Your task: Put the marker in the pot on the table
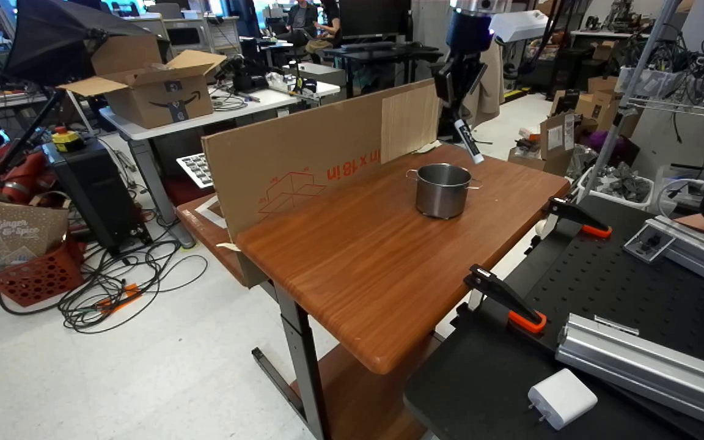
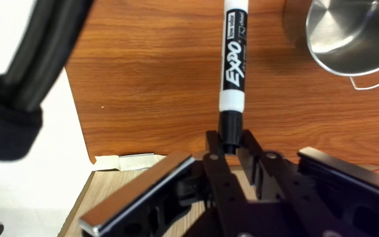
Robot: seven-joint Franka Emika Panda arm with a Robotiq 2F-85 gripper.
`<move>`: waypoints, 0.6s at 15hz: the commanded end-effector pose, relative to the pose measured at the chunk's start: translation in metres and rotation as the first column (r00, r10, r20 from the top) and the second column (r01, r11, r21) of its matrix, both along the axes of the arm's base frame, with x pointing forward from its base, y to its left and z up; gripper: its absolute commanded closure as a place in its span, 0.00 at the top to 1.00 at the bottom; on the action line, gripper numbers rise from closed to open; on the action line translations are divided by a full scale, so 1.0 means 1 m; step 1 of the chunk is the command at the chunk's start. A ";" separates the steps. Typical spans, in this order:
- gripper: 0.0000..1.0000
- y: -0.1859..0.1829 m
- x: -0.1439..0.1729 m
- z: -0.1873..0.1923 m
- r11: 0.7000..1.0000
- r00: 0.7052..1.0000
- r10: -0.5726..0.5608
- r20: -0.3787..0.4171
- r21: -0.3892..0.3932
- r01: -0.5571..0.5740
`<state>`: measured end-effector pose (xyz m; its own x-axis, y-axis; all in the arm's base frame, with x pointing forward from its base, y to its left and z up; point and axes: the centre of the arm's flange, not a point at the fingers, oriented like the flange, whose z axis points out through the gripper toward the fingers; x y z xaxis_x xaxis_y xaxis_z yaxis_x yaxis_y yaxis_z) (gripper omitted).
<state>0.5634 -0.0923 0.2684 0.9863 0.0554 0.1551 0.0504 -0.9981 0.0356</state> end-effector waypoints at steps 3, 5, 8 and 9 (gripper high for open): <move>0.05 0.002 0.032 -0.025 0.998 1.000 0.009 -0.029 -0.067 -0.011; 0.05 0.002 0.041 -0.035 0.997 0.999 0.014 -0.038 -0.080 -0.017; 0.05 0.004 0.053 -0.050 0.995 0.998 0.030 -0.049 -0.093 -0.034; 0.05 0.005 0.056 -0.055 0.995 0.998 0.034 -0.050 -0.094 -0.038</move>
